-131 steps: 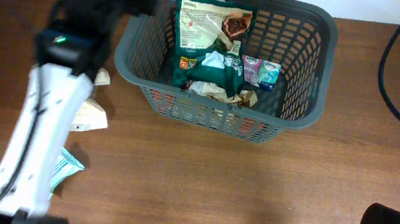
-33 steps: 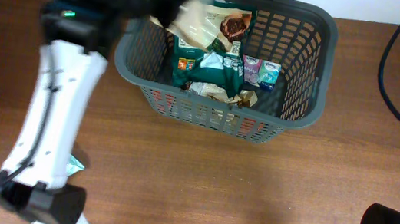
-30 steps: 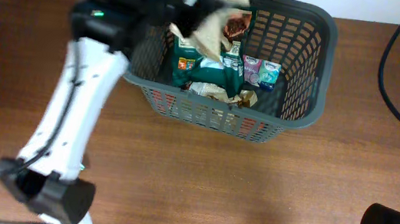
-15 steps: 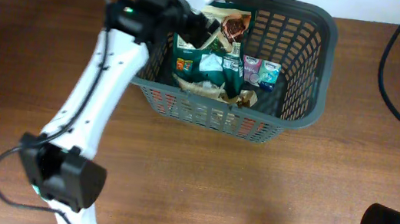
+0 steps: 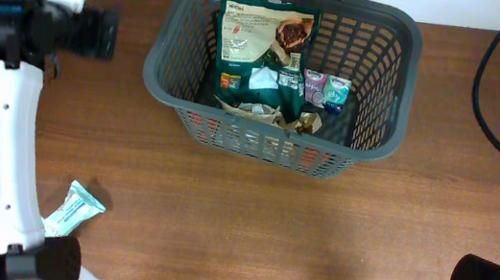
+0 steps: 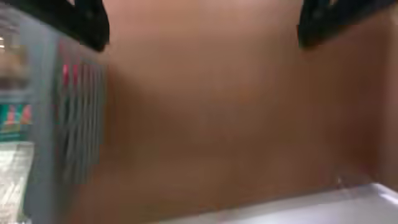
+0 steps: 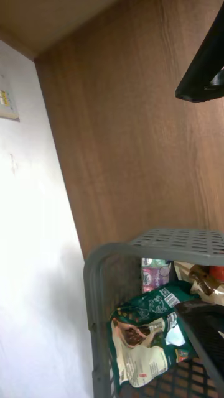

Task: Pack container
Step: 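Move the left gripper over the mint-green wipes pack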

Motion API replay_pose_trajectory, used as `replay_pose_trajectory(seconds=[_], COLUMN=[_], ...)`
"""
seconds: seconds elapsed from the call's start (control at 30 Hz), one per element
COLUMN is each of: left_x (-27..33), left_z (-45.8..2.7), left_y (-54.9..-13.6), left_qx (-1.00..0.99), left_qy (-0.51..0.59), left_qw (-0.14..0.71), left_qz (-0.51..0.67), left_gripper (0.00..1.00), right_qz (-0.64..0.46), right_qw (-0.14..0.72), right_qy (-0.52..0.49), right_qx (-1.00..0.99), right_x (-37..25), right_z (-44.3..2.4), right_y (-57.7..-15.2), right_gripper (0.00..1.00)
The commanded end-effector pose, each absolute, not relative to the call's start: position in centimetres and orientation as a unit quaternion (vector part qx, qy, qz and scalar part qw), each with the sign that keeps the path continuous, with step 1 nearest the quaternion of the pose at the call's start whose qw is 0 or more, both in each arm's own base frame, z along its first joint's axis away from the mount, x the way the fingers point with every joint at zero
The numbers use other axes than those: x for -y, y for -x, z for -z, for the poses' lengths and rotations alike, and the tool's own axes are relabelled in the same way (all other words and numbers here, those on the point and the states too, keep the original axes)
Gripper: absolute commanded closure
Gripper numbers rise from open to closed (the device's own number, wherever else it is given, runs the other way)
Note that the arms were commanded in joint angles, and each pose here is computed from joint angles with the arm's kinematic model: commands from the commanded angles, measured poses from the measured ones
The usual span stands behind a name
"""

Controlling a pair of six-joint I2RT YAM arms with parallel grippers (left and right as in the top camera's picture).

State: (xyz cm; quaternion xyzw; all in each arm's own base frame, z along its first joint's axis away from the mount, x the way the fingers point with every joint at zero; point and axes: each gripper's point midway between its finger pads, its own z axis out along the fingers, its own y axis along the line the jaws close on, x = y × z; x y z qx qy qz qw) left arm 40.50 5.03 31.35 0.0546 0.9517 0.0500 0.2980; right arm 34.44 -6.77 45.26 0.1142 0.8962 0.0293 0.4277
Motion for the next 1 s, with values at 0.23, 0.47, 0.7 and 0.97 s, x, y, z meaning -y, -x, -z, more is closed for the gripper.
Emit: replay_pose_trajectory(seconds=[0.23, 0.47, 0.7, 0.97], left_x=[-5.0, -6.7, -7.3, -6.5], left_z=[-20.9, -15.2, -15.3, -24.1], left_y=[-33.5, -30.7, -27.2, -23.6], left_qx=[-0.992, -0.994, -0.995, -0.982], left_qy=[-0.108, -0.103, -0.074, -0.063], left_qw=[0.059, -0.017, -0.024, 0.146], left_qz=[-0.035, -0.039, -0.062, -0.103], left_gripper=[0.09, 0.10, 0.11, 0.10], right_qz=[-0.036, -0.028, -0.028, -0.031], right_qw=[0.431, 0.431, 0.425, 0.408], right_qy=[-0.115, -0.118, -0.120, -0.122], right_qx=[-0.894, -0.894, -0.897, -0.904], right_x=[6.5, 6.8, 7.0, 7.3], right_z=[-45.6, -45.6, -45.2, -43.8], right_y=[-33.9, -33.9, -34.3, -35.6], right_gripper=[0.01, 0.01, 0.01, 0.01])
